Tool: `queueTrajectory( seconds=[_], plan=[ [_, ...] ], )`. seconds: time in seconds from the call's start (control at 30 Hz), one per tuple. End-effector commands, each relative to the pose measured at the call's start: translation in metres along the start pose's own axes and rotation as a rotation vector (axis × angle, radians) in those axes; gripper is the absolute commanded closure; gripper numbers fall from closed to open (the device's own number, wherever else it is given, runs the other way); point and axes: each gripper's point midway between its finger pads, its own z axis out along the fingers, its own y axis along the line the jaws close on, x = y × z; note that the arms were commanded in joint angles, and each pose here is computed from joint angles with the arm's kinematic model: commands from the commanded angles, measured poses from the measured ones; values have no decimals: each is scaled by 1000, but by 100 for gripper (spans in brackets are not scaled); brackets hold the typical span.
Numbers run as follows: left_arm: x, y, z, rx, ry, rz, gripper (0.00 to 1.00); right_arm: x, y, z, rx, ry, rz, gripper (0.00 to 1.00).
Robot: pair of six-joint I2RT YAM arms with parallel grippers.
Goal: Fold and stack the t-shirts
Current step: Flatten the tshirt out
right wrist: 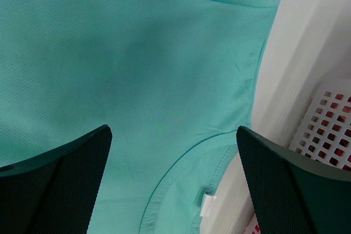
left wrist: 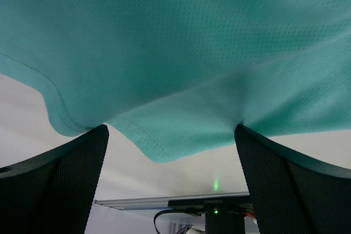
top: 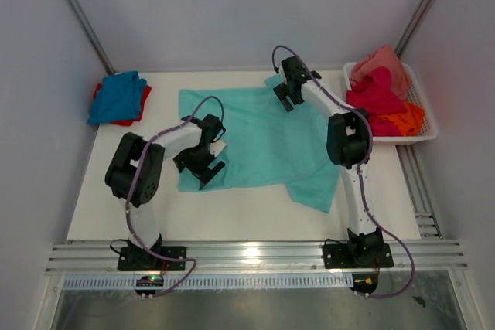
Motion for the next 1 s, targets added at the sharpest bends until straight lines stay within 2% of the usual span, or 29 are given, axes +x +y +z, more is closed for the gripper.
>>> queueTrajectory(
  seconds=[0.0, 0.33, 0.63, 0.73, 0.83, 0.97],
  plan=[
    [-4, 9, -5, -99, -75, -7, 1, -17, -15, -16, 38, -54, 25, 1],
    [19, -2, 3, -128, -72, 82, 1, -10, -9, -12, 25, -31, 31, 1],
    [26, -4, 3, -129, -67, 63, 1, -4, -10, -16, 31, -8, 26, 1],
    [12, 0, -9, -145, -117, 34, 1, -5, -13, -23, 22, -19, 30, 1],
    [-21, 13, -41, -195, -216, 19, 1, -21, -20, -45, 4, -76, 38, 1],
    [-89, 42, -118, -296, -426, 3, 1, -52, -46, -93, 21, -181, 41, 1]
  ],
)
